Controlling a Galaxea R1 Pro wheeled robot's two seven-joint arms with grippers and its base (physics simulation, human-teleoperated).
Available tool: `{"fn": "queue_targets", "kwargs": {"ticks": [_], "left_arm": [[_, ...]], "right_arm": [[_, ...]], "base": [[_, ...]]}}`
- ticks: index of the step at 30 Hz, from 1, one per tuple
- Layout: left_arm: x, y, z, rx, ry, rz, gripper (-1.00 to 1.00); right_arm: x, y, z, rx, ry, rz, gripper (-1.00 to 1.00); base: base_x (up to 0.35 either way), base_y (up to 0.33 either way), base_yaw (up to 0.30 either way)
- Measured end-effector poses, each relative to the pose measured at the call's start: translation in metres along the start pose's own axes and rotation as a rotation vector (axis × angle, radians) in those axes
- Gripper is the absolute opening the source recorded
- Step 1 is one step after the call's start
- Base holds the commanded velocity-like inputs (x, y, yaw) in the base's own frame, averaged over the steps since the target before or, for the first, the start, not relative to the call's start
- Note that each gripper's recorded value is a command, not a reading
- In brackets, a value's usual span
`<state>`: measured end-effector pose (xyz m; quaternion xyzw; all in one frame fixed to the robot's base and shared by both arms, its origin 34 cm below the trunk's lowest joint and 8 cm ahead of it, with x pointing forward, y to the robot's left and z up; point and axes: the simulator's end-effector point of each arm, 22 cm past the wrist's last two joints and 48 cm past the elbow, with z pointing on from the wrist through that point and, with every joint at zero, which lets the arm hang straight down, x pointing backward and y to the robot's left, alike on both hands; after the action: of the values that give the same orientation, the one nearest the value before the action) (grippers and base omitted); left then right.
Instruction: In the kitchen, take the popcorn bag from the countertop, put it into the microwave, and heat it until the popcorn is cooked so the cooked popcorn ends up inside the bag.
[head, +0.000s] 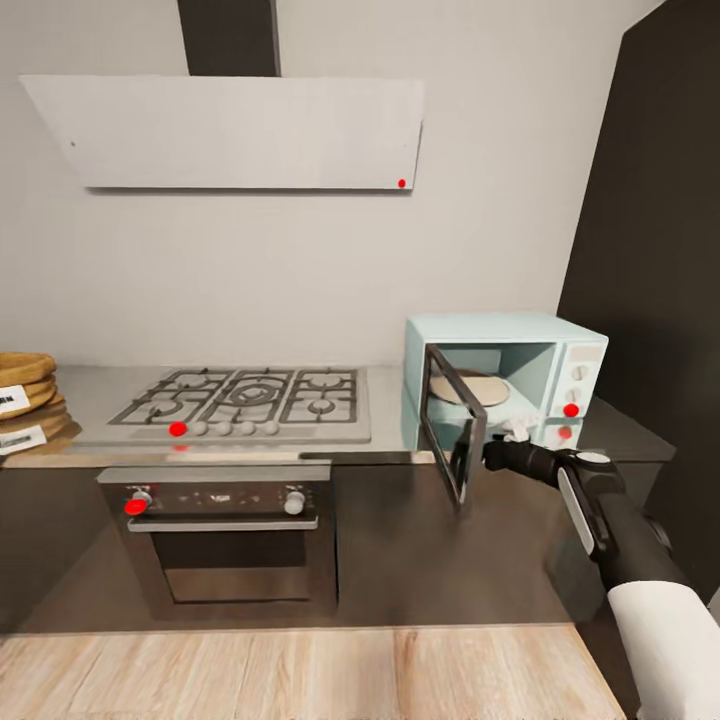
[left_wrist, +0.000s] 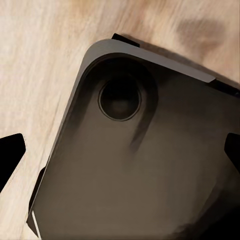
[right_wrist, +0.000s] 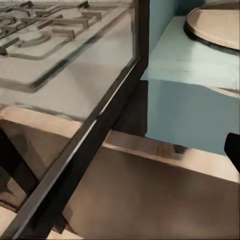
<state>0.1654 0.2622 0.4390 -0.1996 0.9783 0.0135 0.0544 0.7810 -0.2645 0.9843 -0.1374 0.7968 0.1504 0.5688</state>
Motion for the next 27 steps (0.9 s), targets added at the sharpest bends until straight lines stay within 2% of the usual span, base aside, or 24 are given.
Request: {"fn": "queue_targets", "kwargs": {"ticks": [1, 2, 4, 5, 6, 8, 9, 10, 12, 13, 15, 19, 22, 25, 27], "left_arm": [[0.0, 0.001, 0.0, -0.001, 0.0, 0.0, 1.0], [0.0, 0.001, 0.0, -0.002, -0.001, 0.0, 1.0], [-0.001, 0.002, 0.0, -0.003, -0.001, -0.002, 1.0], [-0.001, 0.002, 0.0, -0.003, -0.001, -0.002, 1.0], [-0.001, 0.002, 0.0, -0.003, -0.001, -0.004, 1.0], [-0.001, 0.002, 0.0, -0.004, -0.001, -0.006, 1.0], [-0.001, 0.003, 0.0, -0.004, -0.001, -0.008, 1.0], [-0.001, 0.003, 0.0, -0.004, -0.001, -0.01, 1.0], [-0.001, 0.003, 0.0, -0.004, -0.001, -0.01, 1.0], [-0.001, 0.003, 0.0, -0.005, -0.001, -0.011, 1.0], [-0.001, 0.004, 0.0, -0.006, -0.002, -0.012, 1.0], [-0.002, 0.003, 0.0, -0.005, -0.003, -0.012, 1.0], [-0.003, 0.004, 0.0, -0.006, -0.006, -0.012, 1.0], [-0.004, 0.006, 0.0, -0.009, -0.007, -0.016, 1.0], [-0.004, 0.007, 0.0, -0.01, -0.008, -0.017, 1.0]], "right_arm": [[-0.004, 0.001, -0.005, -0.034, -0.016, 0.031, 1.0], [-0.008, -0.022, -0.014, 0.011, -0.039, 0.065, 1.0], [-0.007, -0.098, -0.048, 0.2, -0.053, 0.088, 1.0], [0.0, -0.124, -0.06, 0.265, -0.037, 0.094, 1.0], [0.018, -0.15, -0.071, 0.327, 0.003, 0.103, 1.0], [0.049, -0.17, -0.075, 0.371, 0.075, 0.121, 1.0], [0.087, -0.181, -0.077, 0.394, 0.166, 0.14, 1.0], [0.14, -0.185, -0.08, 0.404, 0.29, 0.159, 1.0], [0.197, -0.182, -0.088, 0.409, 0.418, 0.165, 1.0], [0.24, -0.176, -0.098, 0.411, 0.511, 0.158, 1.0], [0.282, -0.165, -0.11, 0.403, 0.584, 0.162, 1.0], [0.309, -0.153, -0.115, 0.39, 0.635, 0.181, 1.0], [0.339, -0.133, -0.114, 0.362, 0.687, 0.213, 1.0], [0.406, -0.083, -0.113, 0.326, 0.818, 0.27, 1.0], [0.427, -0.053, -0.104, 0.312, 0.846, 0.273, 1.0]], "base": [[-0.012, 0.022, 0.0], [-0.006, 0.011, 0.0], [-0.003, 0.005, 0.0], [-0.001, 0.002, 0.0], [-0.001, 0.001, 0.0], [0.0, 0.0, 0.0], [0.0, 0.0, 0.0], [0.0, 0.0, 0.0], [0.0, 0.0, 0.0], [0.0, 0.0, 0.0], [0.0, 0.0, 0.114], [0.0, 0.0, 0.257], [0.0, 0.0, 0.295], [0.0, 0.0, 0.299], [0.0, 0.0, 0.3]]}}
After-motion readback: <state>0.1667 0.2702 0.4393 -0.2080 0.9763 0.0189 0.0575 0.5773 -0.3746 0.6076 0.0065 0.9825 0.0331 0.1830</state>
